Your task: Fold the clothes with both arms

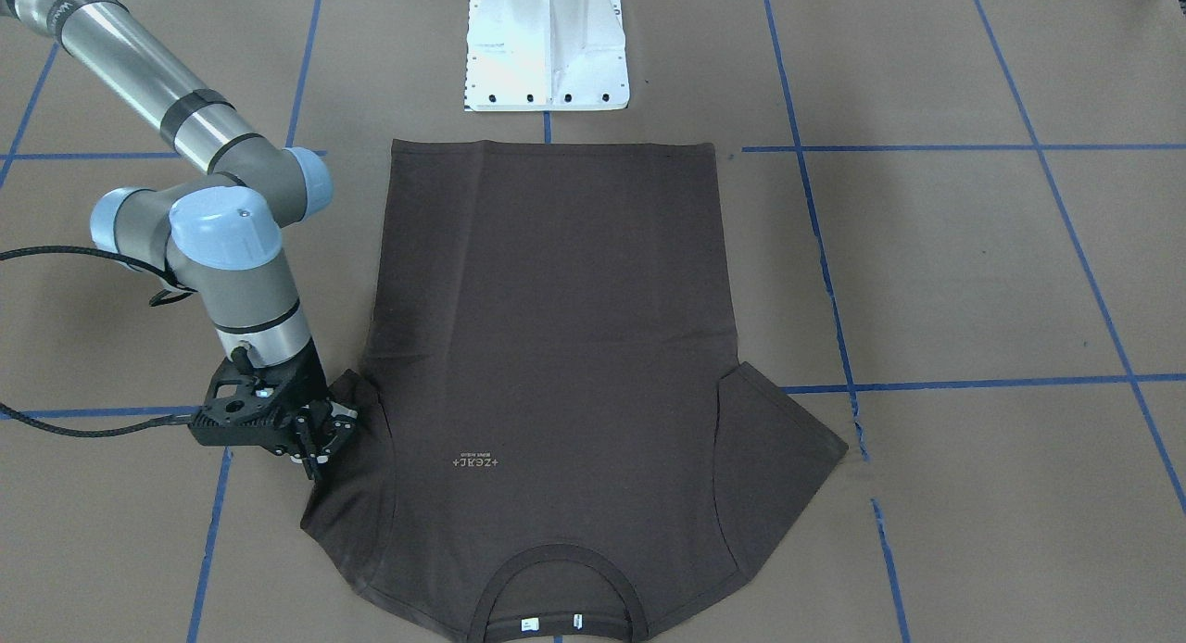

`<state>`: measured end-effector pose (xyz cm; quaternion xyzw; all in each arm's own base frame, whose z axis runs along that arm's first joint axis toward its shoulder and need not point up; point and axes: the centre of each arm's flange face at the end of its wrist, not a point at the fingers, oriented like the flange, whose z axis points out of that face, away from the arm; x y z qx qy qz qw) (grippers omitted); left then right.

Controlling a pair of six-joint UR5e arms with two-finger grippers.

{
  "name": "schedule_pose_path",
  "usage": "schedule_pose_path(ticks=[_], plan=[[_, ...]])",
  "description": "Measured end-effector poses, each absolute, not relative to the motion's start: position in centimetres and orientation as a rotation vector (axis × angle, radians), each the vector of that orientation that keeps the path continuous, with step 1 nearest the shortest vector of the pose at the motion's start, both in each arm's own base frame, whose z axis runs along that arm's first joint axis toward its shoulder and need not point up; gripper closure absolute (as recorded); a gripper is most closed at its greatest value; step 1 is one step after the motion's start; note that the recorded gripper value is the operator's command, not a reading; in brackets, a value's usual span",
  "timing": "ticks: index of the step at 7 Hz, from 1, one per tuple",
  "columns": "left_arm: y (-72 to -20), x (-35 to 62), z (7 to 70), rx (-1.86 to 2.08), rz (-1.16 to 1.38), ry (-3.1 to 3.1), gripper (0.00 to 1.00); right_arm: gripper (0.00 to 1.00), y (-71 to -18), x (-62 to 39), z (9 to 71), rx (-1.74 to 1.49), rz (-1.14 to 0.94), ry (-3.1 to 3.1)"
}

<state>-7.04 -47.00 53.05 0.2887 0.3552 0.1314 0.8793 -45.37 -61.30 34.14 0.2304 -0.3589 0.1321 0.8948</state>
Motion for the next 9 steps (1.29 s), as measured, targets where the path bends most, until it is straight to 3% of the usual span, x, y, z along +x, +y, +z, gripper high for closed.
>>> schedule_pose_path(ticks=[5, 6, 7, 9], plan=[[-46.9, -7.1, 53.1, 0.600, 0.272, 0.740, 0.00, 1.00, -60.9, -51.9, 29.8, 0.488, 0.295, -0.696], [-46.9, -7.1, 53.1, 0.599, 0.272, 0.741, 0.00, 0.95, -60.8, -52.3, 29.3, 0.489, 0.291, -0.701], [-46.9, -7.1, 53.1, 0.599, 0.272, 0.741, 0.00, 0.01, -60.7, -52.7, 28.9, 0.489, 0.287, -0.705], [-46.8, -7.1, 53.0, 0.603, 0.274, 0.739, 0.00, 0.00, -60.3, -53.3, 28.4, 0.498, 0.274, -0.704]])
